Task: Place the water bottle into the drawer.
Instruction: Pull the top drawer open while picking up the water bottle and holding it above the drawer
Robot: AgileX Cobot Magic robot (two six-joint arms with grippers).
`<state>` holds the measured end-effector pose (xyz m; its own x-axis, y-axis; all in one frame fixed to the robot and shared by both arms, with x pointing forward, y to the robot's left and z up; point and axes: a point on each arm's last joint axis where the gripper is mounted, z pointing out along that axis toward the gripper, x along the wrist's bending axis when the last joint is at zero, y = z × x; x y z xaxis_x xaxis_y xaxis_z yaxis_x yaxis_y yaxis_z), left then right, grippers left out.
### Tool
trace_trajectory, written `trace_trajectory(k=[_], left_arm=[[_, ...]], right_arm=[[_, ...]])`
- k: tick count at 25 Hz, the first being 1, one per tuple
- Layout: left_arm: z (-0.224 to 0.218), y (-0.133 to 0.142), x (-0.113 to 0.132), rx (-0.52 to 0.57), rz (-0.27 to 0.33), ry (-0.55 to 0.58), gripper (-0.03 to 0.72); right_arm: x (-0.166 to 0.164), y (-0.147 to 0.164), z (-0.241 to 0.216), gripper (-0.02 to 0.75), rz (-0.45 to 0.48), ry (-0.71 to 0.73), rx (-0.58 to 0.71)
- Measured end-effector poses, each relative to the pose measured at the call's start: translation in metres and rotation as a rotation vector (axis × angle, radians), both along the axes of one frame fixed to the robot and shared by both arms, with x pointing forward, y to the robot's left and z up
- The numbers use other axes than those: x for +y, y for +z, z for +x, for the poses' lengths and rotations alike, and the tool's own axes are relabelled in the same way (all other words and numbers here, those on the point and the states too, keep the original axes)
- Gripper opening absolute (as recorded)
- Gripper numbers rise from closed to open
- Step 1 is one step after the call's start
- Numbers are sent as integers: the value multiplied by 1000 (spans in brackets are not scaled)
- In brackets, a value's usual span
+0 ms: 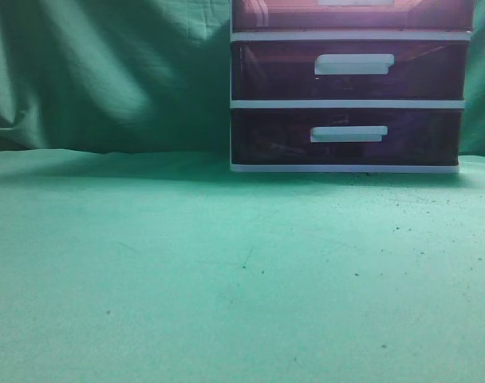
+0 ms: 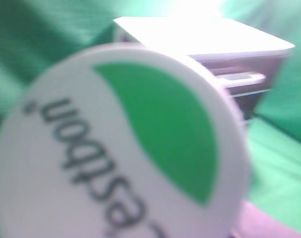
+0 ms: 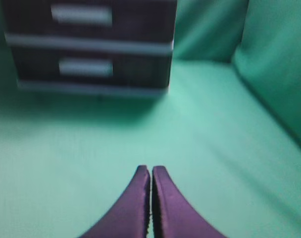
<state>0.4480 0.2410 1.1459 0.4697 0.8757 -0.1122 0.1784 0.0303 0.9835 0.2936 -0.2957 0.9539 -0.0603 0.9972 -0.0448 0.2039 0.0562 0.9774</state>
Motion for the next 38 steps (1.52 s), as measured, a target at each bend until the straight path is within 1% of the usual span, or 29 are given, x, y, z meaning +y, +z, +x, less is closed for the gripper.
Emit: trace_trajectory(k=[2,4,6,8,10,14,17,18,19,21,23,25,27,29,30,31,32,33,34,35,37,38], left_arm=[[-10,12,-7,-8,-13,-97,291],[-16,19,-11,-10,-19,-152,291],[-17,20,-12,4,-36,-166,291],[-17,20,-12,7,-40,-165,291],[-17,20,-12,10,-43,-167,291],[-17,20,-12,11,-46,-164,291],[-17,20,-12,13,-49,-164,291],[-17,20,-12,14,-51,-164,291],[-17,20,-12,14,-51,-164,291],[-17,20,-12,14,-51,-162,291],[-16,20,-11,11,-51,-152,291],[-14,19,-11,18,-55,-142,291],[-10,16,-11,32,-56,-140,291],[-4,11,-12,57,-56,-139,291],[0,9,-12,68,-56,-138,291],[2,6,-13,81,-57,-138,291],[6,3,-13,94,-56,-137,291],[9,0,-14,108,-55,-137,291],[12,-2,-14,118,-55,-137,291],[15,-5,-14,130,-54,-136,291],[18,-8,-14,143,-54,-133,291],[20,-9,-14,145,-53,-125,291]], right_arm=[[0,13,2,0,34,-2,-148],[0,28,1,0,81,-6,-307],[-1,44,-2,0,153,-10,-486],[-2,54,-4,0,191,-9,-563],[-2,73,-5,0,208,-5,-536],[1,126,4,0,198,0,-354],[2,156,25,0,147,0,-242],[3,161,35,0,124,0,-203],[4,165,46,0,92,3,-162],[5,171,65,0,-6,18,-93],[6,173,90,0,-162,50,-27],[8,175,114,0,-322,91,11],[14,175,139,0,-531,165,8],[24,166,164,0,-770,255,-14],[30,162,176,0,-900,294,-49],[36,159,187,50,-1015,311,-107],[42,155,199,50,-1091,314,-163],[47,150,210,110,-1147,314,-204],[54,147,220,148,-1167,310,-241],[59,147,229,199,-1174,309,-266],[69,140,247,293,-1187,330,-274],[73,139,255,319,-1195,338,-279]])
